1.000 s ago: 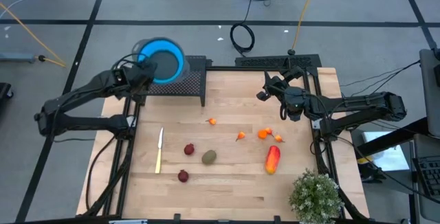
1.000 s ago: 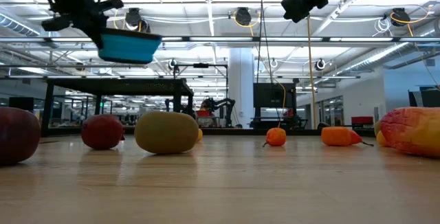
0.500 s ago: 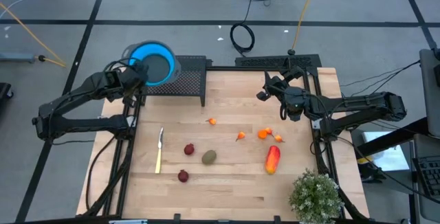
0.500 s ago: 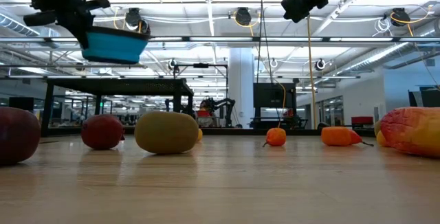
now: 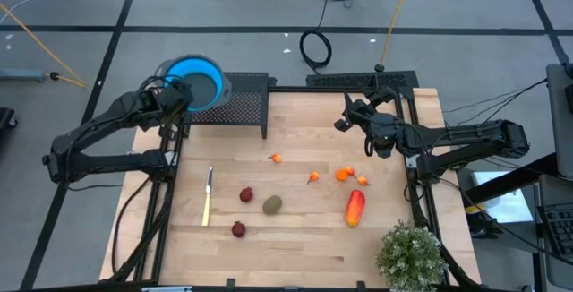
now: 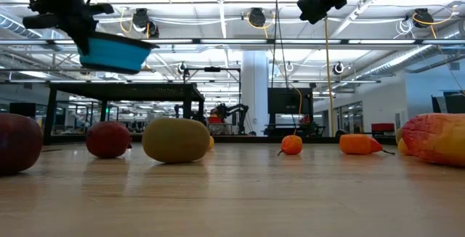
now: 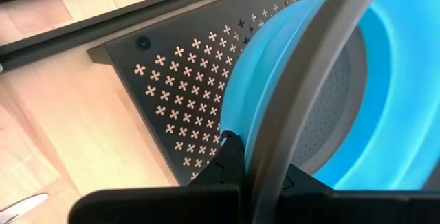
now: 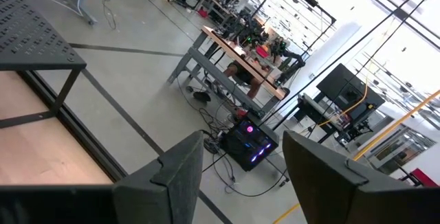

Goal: Pick & Place Fruit
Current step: Put the blue strainer bowl on the shelf

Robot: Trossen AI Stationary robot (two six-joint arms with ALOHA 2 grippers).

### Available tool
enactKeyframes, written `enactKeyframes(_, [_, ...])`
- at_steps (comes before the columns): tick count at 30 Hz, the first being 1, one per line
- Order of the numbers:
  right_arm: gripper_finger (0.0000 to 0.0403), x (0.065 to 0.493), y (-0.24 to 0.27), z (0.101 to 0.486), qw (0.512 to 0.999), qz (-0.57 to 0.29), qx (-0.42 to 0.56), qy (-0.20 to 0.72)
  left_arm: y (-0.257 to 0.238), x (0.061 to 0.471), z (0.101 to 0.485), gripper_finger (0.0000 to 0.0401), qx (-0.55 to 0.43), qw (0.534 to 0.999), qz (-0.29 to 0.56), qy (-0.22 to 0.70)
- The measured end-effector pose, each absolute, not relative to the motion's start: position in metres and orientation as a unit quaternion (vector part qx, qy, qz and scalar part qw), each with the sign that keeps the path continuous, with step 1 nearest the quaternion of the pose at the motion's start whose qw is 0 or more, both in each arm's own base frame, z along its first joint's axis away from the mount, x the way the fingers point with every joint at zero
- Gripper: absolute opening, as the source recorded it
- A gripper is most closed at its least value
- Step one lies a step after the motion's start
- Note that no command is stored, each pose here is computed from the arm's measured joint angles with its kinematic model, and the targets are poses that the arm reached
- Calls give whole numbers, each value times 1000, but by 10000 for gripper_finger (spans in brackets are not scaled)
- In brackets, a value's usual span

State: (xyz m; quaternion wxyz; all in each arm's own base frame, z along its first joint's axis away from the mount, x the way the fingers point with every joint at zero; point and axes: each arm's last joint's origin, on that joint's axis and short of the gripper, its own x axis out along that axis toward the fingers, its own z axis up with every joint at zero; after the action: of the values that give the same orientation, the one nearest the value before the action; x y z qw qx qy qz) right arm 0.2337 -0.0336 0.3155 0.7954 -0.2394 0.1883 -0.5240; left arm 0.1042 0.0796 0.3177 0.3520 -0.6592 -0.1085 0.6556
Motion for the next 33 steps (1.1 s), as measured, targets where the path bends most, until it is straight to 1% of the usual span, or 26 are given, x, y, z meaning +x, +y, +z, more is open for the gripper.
enactKeyframes(10, [192,234,-34,315,795,-523,-241,191,86,116,311,0,-660,333,667,-92])
enactKeyframes(18, [196,233,-34,314,793,-521,-245,198,86,116,311,0,-660,339,664,-92])
enactKeyframes(26, [196,233,-34,314,793,-521,-245,198,88,119,293,0,-664,325,665,-103])
enactKeyframes(33, [193,233,-34,314,793,-521,-246,198,87,116,293,0,-661,323,669,-103])
